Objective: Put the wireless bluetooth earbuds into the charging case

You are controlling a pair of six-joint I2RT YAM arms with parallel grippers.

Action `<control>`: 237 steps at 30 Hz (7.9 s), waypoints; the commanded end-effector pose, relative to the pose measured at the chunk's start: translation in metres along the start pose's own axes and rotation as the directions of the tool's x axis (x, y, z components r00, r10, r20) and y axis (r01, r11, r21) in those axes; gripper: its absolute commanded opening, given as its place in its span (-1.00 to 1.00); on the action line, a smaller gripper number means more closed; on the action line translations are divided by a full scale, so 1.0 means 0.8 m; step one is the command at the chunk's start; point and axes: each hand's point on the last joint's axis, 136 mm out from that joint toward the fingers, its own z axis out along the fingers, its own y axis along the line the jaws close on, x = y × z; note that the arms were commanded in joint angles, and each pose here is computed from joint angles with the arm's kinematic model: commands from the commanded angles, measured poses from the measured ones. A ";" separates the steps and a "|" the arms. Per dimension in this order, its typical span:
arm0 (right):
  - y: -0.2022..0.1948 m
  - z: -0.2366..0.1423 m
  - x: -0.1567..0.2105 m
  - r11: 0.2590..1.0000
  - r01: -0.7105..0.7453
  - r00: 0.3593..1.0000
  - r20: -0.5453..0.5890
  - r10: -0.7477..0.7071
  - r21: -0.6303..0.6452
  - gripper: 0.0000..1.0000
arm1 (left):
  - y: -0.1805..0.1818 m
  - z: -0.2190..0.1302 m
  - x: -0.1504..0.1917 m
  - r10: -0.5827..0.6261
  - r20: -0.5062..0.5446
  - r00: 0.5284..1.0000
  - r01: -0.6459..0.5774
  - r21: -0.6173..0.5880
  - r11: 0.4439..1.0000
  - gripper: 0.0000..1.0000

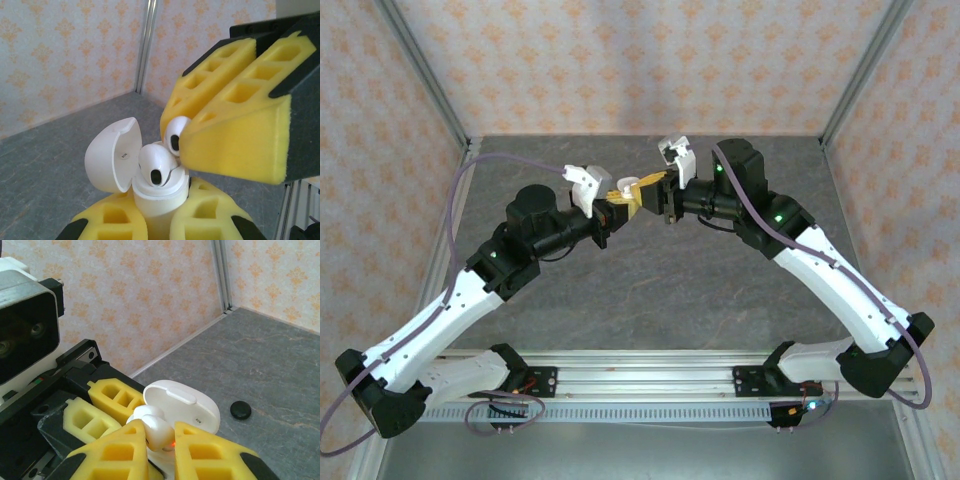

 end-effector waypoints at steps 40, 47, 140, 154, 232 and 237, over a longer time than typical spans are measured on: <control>0.004 -0.013 -0.047 0.981 -0.192 0.981 0.041 0.190 0.039 -0.01 | -0.014 -0.009 -0.041 0.016 0.102 0.995 -0.019 0.035 0.999 -1.00; 0.006 -0.023 -0.061 0.970 -0.239 0.969 0.067 0.237 0.031 0.03 | -0.014 -0.012 -0.039 0.016 0.101 0.995 -0.019 0.030 0.999 -1.00; 0.046 -0.035 -0.024 0.716 -0.594 0.805 -0.278 0.525 -0.368 -0.73 | -0.042 0.006 -0.031 -0.004 0.027 1.000 -0.001 0.186 0.982 -1.00; -0.007 -0.026 0.029 0.861 -0.499 0.854 -0.225 0.469 -0.101 -0.54 | -0.031 0.005 -0.038 -0.063 0.045 0.997 0.054 0.167 0.985 -1.00; -0.458 -0.241 0.323 0.086 -0.285 0.959 0.284 0.015 0.955 0.99 | 0.419 -0.114 0.244 -0.271 -0.123 0.955 0.038 -0.852 0.523 1.00; -0.459 -0.235 0.336 0.111 -0.291 0.956 0.294 -0.006 0.950 0.99 | 0.423 -0.114 0.265 -0.246 -0.108 0.963 0.036 -0.855 0.517 1.00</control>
